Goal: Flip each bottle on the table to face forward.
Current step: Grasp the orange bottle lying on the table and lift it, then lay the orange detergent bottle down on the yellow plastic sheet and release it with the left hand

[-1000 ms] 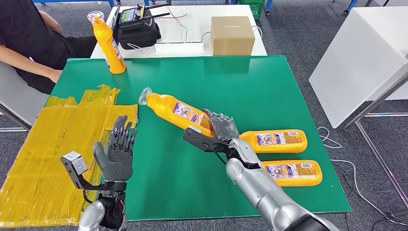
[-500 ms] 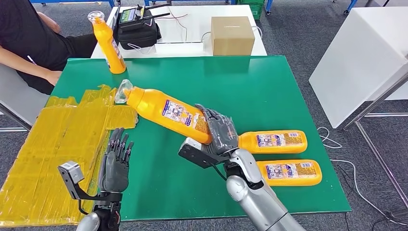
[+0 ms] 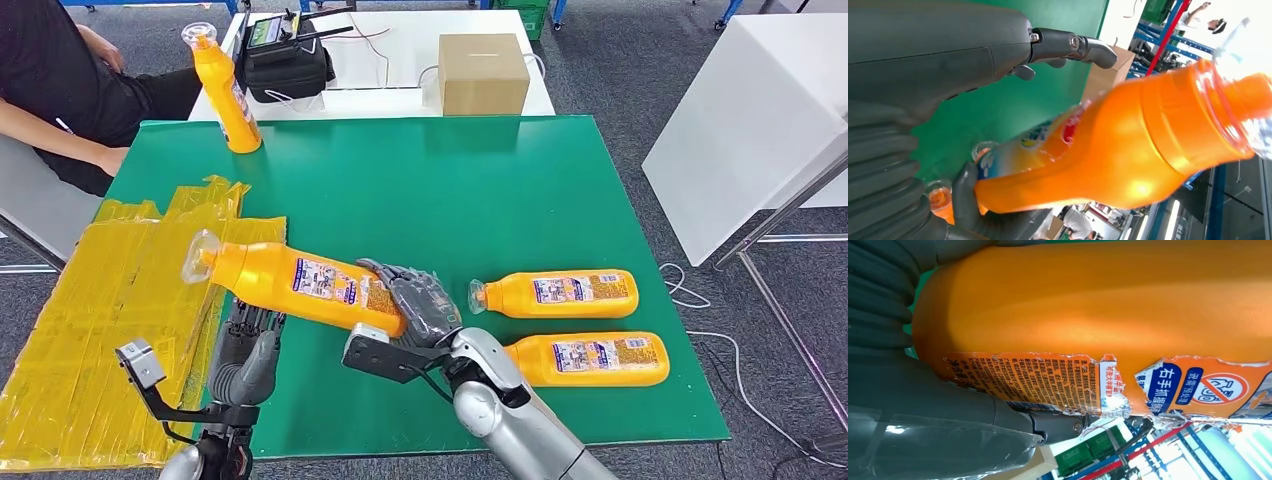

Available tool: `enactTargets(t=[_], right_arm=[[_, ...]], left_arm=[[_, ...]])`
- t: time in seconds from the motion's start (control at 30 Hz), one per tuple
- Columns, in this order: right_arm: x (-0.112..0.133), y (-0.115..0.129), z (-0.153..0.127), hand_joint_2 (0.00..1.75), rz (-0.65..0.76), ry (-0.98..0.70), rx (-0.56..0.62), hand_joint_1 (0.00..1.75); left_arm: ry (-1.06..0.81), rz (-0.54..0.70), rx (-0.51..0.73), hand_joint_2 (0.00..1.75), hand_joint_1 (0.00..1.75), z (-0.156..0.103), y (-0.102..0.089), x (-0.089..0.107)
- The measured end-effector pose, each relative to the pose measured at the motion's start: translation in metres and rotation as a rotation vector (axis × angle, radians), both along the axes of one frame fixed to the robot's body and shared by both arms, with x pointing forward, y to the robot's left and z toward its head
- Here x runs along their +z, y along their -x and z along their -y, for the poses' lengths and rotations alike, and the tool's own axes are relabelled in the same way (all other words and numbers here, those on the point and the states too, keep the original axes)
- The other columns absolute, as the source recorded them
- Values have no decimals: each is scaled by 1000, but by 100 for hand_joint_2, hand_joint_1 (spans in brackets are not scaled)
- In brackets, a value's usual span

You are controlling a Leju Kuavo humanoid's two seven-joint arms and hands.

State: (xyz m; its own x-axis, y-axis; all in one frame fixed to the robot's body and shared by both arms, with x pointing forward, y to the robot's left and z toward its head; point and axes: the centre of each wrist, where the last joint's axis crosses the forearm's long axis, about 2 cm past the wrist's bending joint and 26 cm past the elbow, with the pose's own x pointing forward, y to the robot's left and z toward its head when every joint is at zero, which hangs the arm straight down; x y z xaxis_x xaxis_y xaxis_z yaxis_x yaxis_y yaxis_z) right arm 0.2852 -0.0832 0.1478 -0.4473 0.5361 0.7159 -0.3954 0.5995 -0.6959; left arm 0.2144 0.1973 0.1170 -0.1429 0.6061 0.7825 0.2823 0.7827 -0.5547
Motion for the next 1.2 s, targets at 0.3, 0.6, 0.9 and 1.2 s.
enactTargets(t=[0.3, 0.6, 0.9, 1.2], right_arm=[[-9, 6, -6, 175, -22, 51, 55, 175], [-15, 9, -9, 175, -32, 72, 73, 175], [-19, 18, -25, 175, -48, 115, 195, 175], [-15, 21, -38, 175, -18, 159, 291, 175]], left_arm=[[12, 13, -9, 175, 0, 2, 2, 3], [14, 8, -11, 175, 0, 3, 5, 2], [29, 5, 0, 175, 0, 2, 7, 1], [44, -3, 22, 175, 0, -4, 9, -3]])
